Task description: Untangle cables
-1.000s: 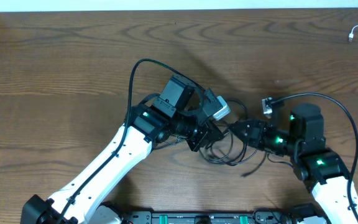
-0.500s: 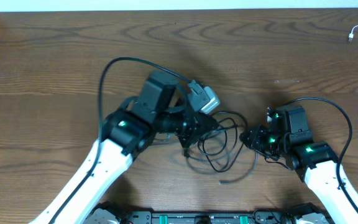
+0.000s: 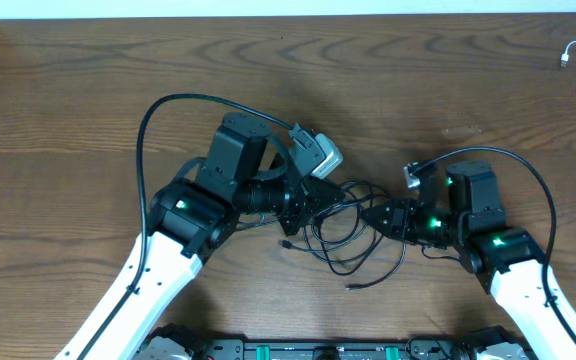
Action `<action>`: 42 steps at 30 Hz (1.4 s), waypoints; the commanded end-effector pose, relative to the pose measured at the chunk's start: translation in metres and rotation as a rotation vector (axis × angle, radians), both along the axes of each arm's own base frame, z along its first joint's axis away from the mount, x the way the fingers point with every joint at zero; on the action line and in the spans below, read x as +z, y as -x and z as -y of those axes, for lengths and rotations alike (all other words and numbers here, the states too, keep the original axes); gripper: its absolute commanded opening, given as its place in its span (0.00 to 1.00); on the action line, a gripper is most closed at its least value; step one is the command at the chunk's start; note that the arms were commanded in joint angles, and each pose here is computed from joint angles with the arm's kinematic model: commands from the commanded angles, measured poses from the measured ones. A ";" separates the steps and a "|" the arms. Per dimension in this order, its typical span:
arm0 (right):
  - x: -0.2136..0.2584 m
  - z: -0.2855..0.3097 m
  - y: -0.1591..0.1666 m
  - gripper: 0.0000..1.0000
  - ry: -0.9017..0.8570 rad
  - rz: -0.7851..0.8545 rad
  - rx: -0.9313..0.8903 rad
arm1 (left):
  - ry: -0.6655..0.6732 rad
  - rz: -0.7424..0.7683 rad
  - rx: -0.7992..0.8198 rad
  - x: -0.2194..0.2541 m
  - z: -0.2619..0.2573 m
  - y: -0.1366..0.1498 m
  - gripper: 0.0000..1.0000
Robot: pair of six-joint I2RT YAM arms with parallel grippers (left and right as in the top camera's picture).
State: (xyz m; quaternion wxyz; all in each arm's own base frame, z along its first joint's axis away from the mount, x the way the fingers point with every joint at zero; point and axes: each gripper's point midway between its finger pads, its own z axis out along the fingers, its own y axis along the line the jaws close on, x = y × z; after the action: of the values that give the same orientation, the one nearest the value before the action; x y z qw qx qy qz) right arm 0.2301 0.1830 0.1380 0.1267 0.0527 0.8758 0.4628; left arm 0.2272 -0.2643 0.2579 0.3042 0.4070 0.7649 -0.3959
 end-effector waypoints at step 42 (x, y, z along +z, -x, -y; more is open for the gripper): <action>-0.063 0.145 -0.026 0.01 0.580 -0.174 -0.790 | 0.169 0.061 0.633 0.078 -0.117 -0.065 0.08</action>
State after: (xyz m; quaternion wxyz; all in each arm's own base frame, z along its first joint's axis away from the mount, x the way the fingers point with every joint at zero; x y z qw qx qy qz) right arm 0.2509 0.0577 0.0728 0.2071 0.3908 0.8865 0.1363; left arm 0.2692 -0.1796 0.3369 0.4607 0.2476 0.7724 -0.3603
